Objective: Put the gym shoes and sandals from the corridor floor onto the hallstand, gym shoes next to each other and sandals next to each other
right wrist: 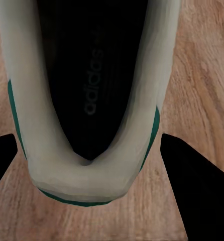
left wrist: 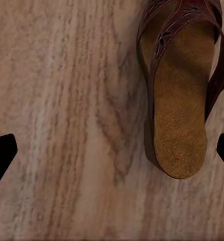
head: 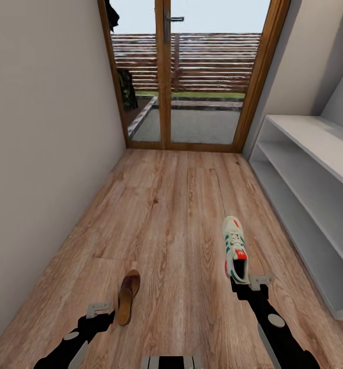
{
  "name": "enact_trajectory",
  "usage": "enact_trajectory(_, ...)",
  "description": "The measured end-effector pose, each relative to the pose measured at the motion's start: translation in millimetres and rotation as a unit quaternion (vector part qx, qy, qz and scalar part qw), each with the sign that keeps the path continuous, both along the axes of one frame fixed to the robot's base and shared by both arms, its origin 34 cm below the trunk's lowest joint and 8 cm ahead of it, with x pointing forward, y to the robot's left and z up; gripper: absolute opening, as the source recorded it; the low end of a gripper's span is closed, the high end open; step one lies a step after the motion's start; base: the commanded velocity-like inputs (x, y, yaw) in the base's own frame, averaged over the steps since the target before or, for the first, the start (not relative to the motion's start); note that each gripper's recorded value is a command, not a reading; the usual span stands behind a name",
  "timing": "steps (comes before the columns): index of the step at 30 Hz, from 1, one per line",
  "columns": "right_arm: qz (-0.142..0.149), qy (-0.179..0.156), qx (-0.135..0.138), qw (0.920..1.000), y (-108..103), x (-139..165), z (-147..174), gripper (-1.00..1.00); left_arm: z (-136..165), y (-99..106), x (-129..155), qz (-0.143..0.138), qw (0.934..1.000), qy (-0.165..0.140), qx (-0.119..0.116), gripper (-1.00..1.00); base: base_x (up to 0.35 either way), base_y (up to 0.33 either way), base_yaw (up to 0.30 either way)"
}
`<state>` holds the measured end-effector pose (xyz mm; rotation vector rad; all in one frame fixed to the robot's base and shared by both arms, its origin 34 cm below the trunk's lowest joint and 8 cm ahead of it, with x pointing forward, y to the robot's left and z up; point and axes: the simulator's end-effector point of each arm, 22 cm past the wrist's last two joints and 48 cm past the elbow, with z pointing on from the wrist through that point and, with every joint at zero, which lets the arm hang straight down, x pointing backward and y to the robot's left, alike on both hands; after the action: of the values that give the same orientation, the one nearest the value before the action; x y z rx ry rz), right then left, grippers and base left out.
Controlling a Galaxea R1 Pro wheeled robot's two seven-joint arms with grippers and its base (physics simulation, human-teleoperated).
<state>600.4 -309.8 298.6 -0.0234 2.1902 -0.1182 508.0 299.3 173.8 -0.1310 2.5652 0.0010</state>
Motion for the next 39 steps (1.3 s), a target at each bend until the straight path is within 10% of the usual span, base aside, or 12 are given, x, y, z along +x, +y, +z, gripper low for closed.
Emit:
enact_trajectory(18, 0.002, 0.033, -0.001, 0.9994, 1.6, -6.7, -29.2, -1.00, -34.3, -0.3, -26.6, -0.013, 0.9991, 0.039, 0.007, 1.00, 0.000, 0.000, 0.000)
enact_trajectory(29, 0.010, -0.062, -0.002, 0.9980, 10.5, 45.4, 48.9, -1.00, -19.0, -5.9, 3.4, -0.033, 0.9992, 0.014, 0.014, 1.00, 0.000, 0.000, 0.000)
enact_trajectory(39, 0.011, -0.075, -0.001, 0.9971, 12.8, 51.1, 60.1, -1.00, -19.2, -2.3, 2.3, -0.039, 0.9988, 0.021, 0.020, 1.00, 0.000, 0.000, -0.062)
